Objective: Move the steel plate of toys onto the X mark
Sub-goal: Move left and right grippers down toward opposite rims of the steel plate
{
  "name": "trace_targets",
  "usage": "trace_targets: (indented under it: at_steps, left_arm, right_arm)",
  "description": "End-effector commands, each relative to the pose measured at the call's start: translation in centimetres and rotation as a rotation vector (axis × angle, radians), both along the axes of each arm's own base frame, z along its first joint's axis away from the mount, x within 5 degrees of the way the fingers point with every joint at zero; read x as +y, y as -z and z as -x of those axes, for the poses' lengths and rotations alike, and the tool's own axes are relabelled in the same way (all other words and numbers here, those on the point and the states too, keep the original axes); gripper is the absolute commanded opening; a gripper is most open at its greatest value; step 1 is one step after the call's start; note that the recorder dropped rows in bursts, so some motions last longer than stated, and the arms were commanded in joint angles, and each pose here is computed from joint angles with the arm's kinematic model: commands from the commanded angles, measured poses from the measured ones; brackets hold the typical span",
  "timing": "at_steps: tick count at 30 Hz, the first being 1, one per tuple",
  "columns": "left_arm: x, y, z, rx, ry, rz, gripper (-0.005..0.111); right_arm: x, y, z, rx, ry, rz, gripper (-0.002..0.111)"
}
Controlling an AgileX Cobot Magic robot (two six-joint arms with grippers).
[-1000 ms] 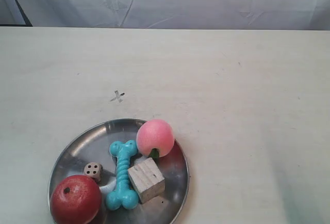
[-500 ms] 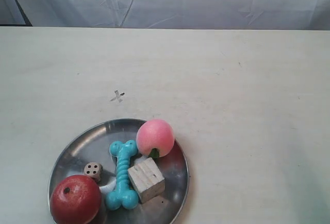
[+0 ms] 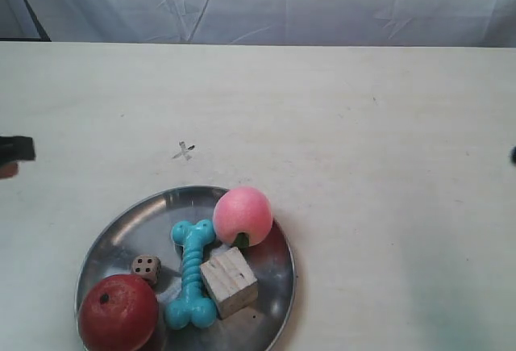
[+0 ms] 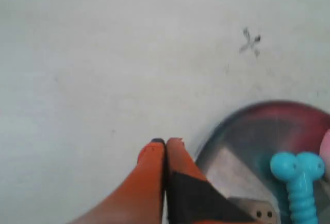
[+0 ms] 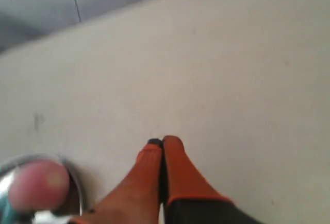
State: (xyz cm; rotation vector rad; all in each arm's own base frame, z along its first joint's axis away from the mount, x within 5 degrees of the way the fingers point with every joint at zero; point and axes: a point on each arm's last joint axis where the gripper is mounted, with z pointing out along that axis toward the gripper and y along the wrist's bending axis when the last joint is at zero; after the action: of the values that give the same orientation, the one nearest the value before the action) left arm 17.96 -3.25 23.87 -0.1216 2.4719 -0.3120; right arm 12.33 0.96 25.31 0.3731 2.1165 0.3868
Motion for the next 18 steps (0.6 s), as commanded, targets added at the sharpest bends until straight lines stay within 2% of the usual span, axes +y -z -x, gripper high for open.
trace_targets:
  at_steps: [1, 4, 9, 10, 14, 15, 18]
  left_arm:
    - [-0.5, 3.1, -1.6, 0.189, 0.013, 0.047, 0.000]
    - [0.4, 5.0, -2.0, 0.323, -0.028, 0.119, 0.000]
    - [0.0, 5.7, -2.8, 0.355, 0.113, 0.420, 0.000]
    - [0.1, 5.9, -2.9, 0.361, 0.127, 0.435, 0.000]
    - [1.8, 8.3, -2.7, 0.496, 0.073, 0.299, 0.000]
    - [2.1, 8.9, -2.7, 0.540, 0.017, 0.287, 0.000]
    - [2.0, 9.4, -3.1, 0.570, 0.030, 0.301, 0.001]
  right_arm:
    - [1.9, 3.0, -4.6, 0.421, -0.319, -0.003, 0.000]
    - [2.6, 5.4, -7.1, 0.581, -0.427, -0.071, 0.000]
    - [3.8, 8.6, -8.7, 0.622, -0.523, -0.209, 0.000]
    - [3.9, 8.9, -8.7, 0.634, -0.545, -0.222, 0.000]
    - [4.3, 9.3, -8.9, 0.623, -0.586, -0.259, 0.000]
    - [4.4, 9.3, -8.9, 0.620, -0.592, -0.259, 0.000]
    - [4.5, 9.2, -8.8, 0.618, -0.603, -0.267, 0.000]
